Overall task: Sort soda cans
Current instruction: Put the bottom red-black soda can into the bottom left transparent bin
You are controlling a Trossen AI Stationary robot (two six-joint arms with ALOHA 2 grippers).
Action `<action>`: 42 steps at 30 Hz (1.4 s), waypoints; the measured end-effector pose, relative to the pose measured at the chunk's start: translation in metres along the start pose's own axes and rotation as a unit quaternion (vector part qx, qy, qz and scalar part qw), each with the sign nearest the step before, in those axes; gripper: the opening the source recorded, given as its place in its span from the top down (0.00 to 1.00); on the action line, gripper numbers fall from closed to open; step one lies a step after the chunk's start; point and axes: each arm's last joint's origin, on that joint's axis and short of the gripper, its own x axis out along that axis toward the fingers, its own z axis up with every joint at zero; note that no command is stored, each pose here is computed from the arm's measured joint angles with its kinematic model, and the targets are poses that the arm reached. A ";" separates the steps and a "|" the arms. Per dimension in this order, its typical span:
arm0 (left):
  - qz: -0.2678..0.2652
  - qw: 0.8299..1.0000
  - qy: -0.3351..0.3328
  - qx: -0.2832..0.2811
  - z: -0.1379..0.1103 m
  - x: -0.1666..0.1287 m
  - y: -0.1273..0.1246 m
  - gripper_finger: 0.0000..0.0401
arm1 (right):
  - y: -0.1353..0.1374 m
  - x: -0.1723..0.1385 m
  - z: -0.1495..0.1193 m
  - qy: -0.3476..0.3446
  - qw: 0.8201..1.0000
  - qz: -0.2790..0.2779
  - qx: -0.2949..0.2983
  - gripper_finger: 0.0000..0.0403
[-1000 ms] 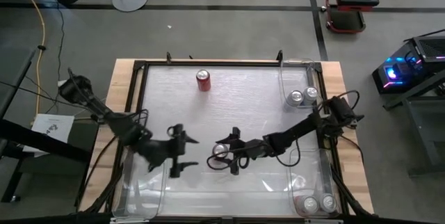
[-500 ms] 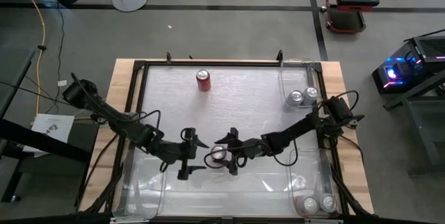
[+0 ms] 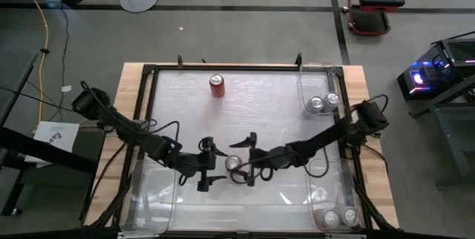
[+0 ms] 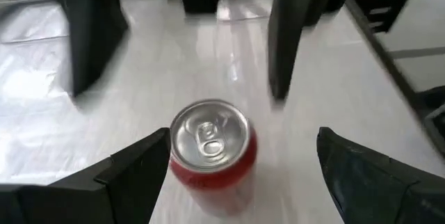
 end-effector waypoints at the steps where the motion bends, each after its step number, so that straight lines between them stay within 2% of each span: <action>1: 0.008 1.000 -0.001 0.003 -0.002 0.004 -0.001 0.16 | 0.001 -0.005 0.007 -0.004 1.000 -0.009 -0.007 0.05; 7: 0.029 1.000 -0.004 0.005 -0.006 0.027 0.005 0.16 | 0.014 -0.036 0.035 0.011 0.998 -0.045 -0.044 0.05; 12: 0.051 0.999 0.006 -0.020 -0.007 0.034 0.018 0.16 | 0.028 -0.061 0.047 0.021 0.996 -0.071 -0.059 0.05; 17: 0.022 0.999 0.006 -0.028 -0.008 0.038 0.016 0.16 | 0.043 -0.074 0.049 0.018 0.994 -0.084 -0.065 0.05; 24: -0.002 1.000 0.010 -0.022 -0.014 0.049 0.009 0.16 | 0.053 -0.083 0.045 0.029 0.993 -0.095 -0.068 0.05; 36: 0.024 0.999 0.005 -0.027 -0.013 0.052 0.018 0.16 | 0.055 -0.085 0.044 0.030 0.991 -0.110 -0.068 0.05; 42: 0.029 1.000 -0.002 -0.007 -0.007 0.044 0.023 0.16 | 0.055 -0.085 0.043 0.032 0.991 -0.110 -0.063 0.05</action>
